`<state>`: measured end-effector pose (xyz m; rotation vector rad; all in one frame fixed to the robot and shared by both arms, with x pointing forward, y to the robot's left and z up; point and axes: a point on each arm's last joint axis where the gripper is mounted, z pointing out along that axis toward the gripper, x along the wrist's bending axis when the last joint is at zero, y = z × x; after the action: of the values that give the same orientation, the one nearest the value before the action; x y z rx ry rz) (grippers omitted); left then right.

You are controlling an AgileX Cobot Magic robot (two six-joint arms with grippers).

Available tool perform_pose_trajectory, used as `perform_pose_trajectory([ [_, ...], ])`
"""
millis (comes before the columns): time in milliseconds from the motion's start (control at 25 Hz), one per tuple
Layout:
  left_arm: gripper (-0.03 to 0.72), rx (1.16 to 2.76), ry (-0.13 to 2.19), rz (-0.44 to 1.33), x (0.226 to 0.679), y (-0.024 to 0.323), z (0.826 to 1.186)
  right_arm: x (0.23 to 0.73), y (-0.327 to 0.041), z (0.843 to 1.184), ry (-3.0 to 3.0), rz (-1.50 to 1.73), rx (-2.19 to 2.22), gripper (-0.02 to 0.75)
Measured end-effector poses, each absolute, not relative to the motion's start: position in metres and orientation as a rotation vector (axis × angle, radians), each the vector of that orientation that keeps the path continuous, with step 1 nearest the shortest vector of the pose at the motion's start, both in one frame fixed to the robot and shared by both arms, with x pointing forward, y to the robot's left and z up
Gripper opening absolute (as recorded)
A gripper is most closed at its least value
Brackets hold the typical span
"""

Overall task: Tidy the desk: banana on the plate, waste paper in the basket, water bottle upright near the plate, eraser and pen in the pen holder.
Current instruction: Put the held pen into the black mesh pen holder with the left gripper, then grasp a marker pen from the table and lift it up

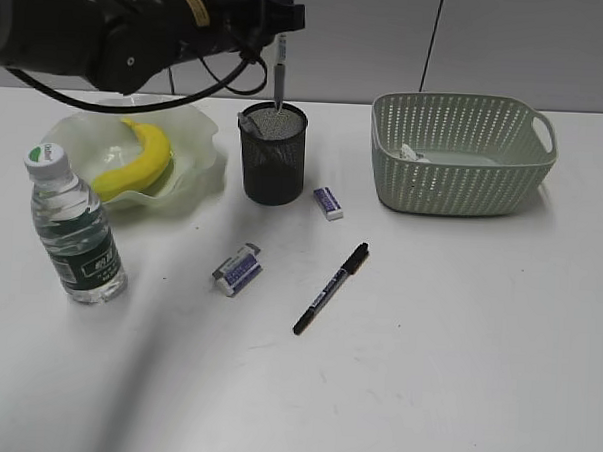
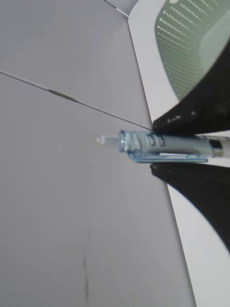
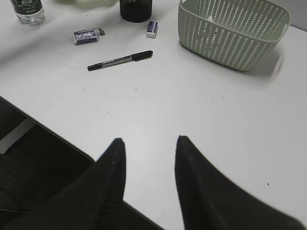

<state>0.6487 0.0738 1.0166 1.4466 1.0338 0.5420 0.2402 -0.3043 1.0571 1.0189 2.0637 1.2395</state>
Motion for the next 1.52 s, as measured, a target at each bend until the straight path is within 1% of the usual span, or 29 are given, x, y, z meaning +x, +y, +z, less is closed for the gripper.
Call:
perform_pose_trajectory([
  [120, 0.125, 1.440, 1.026, 0.533, 0.654, 0.072, 1.001, 0.240, -0.304, 1.057, 2.064, 1.240, 1.019, 0.290],
  [320, 0.125, 1.493, 1.065, 0.510, 0.660, 0.068, 0.964, 0.240, -0.304, 1.057, 2.064, 1.240, 1.019, 0.290],
  [400, 0.134, 1.507, 1.071, 0.509, 0.660, 0.068, 0.959, 0.240, -0.304, 1.057, 2.064, 1.240, 1.019, 0.290],
  [440, 0.154, 1.509, 1.070, 0.510, 0.660, 0.068, 0.958, 0.240, -0.304, 1.057, 2.064, 1.240, 1.019, 0.290],
  [480, 0.192, 1.509, 1.069, 0.511, 0.660, 0.068, 0.958, 0.240, -0.304, 1.057, 2.064, 1.240, 1.019, 0.290],
  [600, 0.342, 1.511, 1.065, 0.515, 0.660, 0.068, 0.959, 0.240, -0.304, 1.057, 2.064, 1.240, 1.019, 0.290],
  [640, 0.379, 1.509, 1.061, 0.516, 0.660, 0.068, 0.961, 0.240, -0.304, 1.057, 2.064, 1.240, 1.019, 0.290],
  [680, 0.401, 1.505, 1.058, 0.518, 0.659, 0.068, 0.963, 0.240, -0.304, 1.057, 2.064, 1.240, 1.019, 0.290],
  [760, 0.421, 1.500, 1.050, 0.525, 0.658, 0.069, 0.971, 0.240, -0.304, 1.057, 2.064, 1.240, 1.019, 0.290],
  [920, 0.433, 1.497, 1.048, 0.549, 0.652, 0.074, 1.002, 0.240, -0.304, 1.057, 2.063, 1.240, 1.020, 0.290],
  [1000, 0.433, 1.511, 1.060, 0.573, 0.643, 0.081, 1.030, 0.240, -0.304, 1.057, 2.063, 1.240, 1.020, 0.290],
  [1080, 0.433, 1.564, 1.089, 0.611, 0.630, 0.091, 1.059, 0.240, -0.304, 1.057, 2.063, 1.240, 1.020, 0.290],
  [1240, 0.430, 1.674, 1.189, 0.727, 0.587, 0.127, 1.123, 0.241, -0.304, 1.057, 2.067, 1.236, 1.022, 0.290],
  [1320, 0.426, 1.710, 1.293, 0.757, 0.558, 0.150, 1.150, 0.241, -0.304, 1.057, 2.068, 1.235, 1.023, 0.290],
  [1440, 0.419, 1.742, 1.445, 0.757, 0.517, 0.179, 1.177, 0.241, -0.304, 1.057, 2.069, 1.234, 1.023, 0.290],
  [1520, 0.417, 1.764, 1.533, 0.735, 0.491, 0.194, 1.188, 0.241, -0.304, 1.057, 2.069, 1.234, 1.023, 0.290],
])
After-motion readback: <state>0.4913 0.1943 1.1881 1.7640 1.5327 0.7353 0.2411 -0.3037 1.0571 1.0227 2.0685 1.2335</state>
